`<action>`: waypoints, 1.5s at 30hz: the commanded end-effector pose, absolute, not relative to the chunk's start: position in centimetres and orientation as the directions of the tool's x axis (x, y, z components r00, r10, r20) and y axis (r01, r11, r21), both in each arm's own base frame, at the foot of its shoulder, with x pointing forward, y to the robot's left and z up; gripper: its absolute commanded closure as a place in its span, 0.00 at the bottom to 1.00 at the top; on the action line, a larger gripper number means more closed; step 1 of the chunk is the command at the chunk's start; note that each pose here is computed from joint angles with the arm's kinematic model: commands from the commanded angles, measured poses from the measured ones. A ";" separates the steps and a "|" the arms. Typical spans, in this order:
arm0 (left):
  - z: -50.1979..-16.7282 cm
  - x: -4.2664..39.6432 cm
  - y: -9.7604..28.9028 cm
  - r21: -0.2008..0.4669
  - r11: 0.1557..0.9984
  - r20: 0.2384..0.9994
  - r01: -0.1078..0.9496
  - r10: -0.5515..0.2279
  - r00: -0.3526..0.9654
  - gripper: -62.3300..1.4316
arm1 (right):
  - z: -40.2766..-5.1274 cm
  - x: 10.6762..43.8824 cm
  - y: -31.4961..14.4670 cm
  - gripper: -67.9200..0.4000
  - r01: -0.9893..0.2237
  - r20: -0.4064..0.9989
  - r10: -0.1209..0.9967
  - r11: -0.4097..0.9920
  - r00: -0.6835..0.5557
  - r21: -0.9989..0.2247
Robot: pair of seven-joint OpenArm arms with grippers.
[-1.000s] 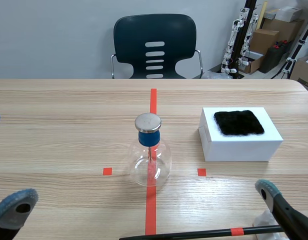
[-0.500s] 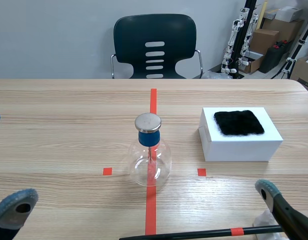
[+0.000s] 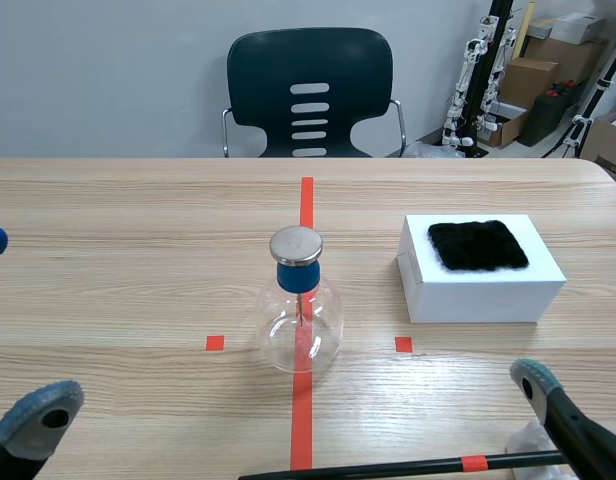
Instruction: Do the electroscope experiment. return to the home posture
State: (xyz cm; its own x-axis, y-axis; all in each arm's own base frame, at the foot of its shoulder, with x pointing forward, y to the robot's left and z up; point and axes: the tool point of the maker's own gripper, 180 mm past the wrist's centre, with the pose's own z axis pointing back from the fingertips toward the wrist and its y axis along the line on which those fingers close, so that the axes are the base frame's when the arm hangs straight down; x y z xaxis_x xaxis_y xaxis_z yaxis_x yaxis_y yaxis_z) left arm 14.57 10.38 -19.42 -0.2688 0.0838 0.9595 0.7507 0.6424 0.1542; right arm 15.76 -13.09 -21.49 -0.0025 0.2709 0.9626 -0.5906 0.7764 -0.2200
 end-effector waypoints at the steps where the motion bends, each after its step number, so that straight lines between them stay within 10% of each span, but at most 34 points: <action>1: -18.8 14.6 10.3 0.158 0.646 0.952 0.747 0.101 -0.289 0.00 | -20.7 15.8 -12.7 0.00 -0.597 0.968 0.250 0.772 -0.028 -0.217; 45: -18.2 16.0 11.8 0.101 0.724 0.951 0.682 0.131 -0.280 0.00 | -20.7 15.8 -12.8 0.00 -0.597 0.968 0.251 0.772 -0.028 -0.217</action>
State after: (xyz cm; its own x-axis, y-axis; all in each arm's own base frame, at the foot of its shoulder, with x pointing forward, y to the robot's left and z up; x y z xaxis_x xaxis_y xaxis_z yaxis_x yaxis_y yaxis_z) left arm 16.00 11.84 -18.93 -0.2605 0.1096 0.9592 0.6816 0.7245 0.1023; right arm 15.76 -13.09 -21.49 -0.0026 0.2711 0.9626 -0.5909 0.7762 -0.2202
